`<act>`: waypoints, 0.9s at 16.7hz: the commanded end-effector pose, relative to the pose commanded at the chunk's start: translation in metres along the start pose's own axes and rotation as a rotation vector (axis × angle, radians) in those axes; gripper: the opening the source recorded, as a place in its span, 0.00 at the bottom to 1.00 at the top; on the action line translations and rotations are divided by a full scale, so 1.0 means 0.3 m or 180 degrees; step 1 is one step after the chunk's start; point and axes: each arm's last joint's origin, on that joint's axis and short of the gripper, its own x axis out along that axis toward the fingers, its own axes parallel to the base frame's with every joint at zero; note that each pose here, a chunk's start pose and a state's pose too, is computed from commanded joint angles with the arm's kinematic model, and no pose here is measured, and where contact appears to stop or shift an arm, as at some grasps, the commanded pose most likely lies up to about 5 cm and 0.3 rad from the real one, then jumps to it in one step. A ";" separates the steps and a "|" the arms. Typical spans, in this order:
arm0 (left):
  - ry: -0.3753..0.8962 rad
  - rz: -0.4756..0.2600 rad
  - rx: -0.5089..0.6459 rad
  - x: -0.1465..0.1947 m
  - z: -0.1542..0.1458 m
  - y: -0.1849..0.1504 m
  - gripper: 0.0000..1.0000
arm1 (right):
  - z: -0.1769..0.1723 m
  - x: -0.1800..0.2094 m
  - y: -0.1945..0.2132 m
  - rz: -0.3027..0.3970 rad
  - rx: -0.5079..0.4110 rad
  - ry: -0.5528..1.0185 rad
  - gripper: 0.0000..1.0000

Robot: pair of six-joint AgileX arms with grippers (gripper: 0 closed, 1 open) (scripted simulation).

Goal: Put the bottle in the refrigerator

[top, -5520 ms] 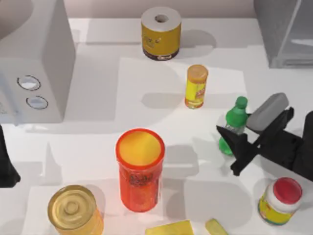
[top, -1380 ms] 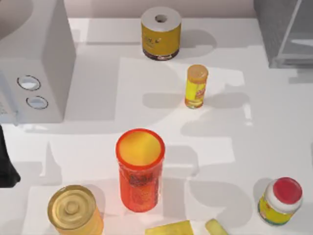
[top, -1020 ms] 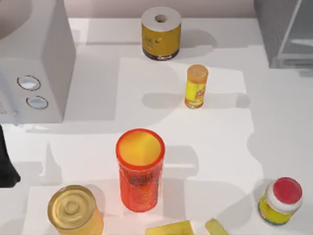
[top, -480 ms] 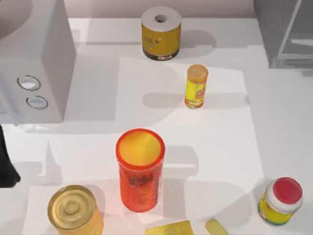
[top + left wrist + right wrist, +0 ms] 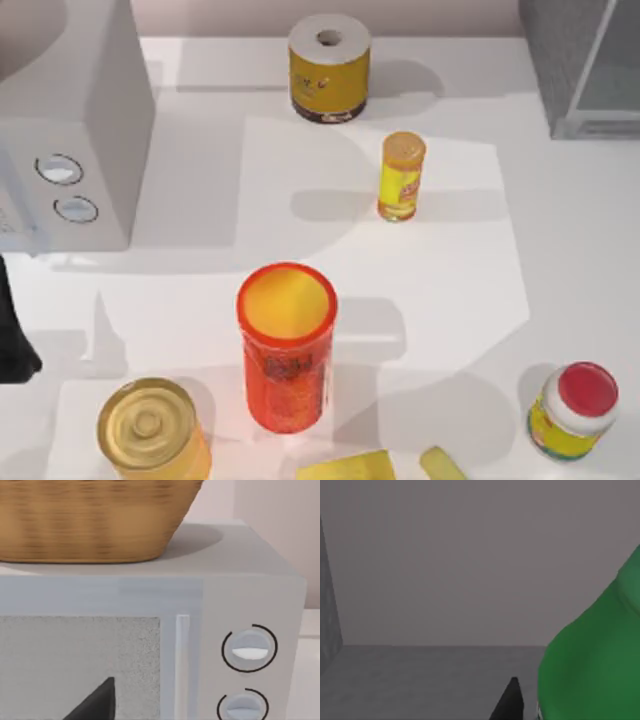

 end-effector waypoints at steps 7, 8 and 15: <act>0.0000 0.0000 0.0000 0.000 0.000 0.000 1.00 | 0.006 0.129 0.006 -0.0008 0.0002 0.0008 0.01; 0.0000 0.0000 0.0000 0.000 0.000 0.000 1.00 | 0.006 0.129 0.006 -0.0008 0.0002 0.0008 0.01; 0.0000 0.0000 0.0000 0.000 0.000 0.000 1.00 | 0.006 0.129 0.006 -0.0008 0.0002 0.0008 0.38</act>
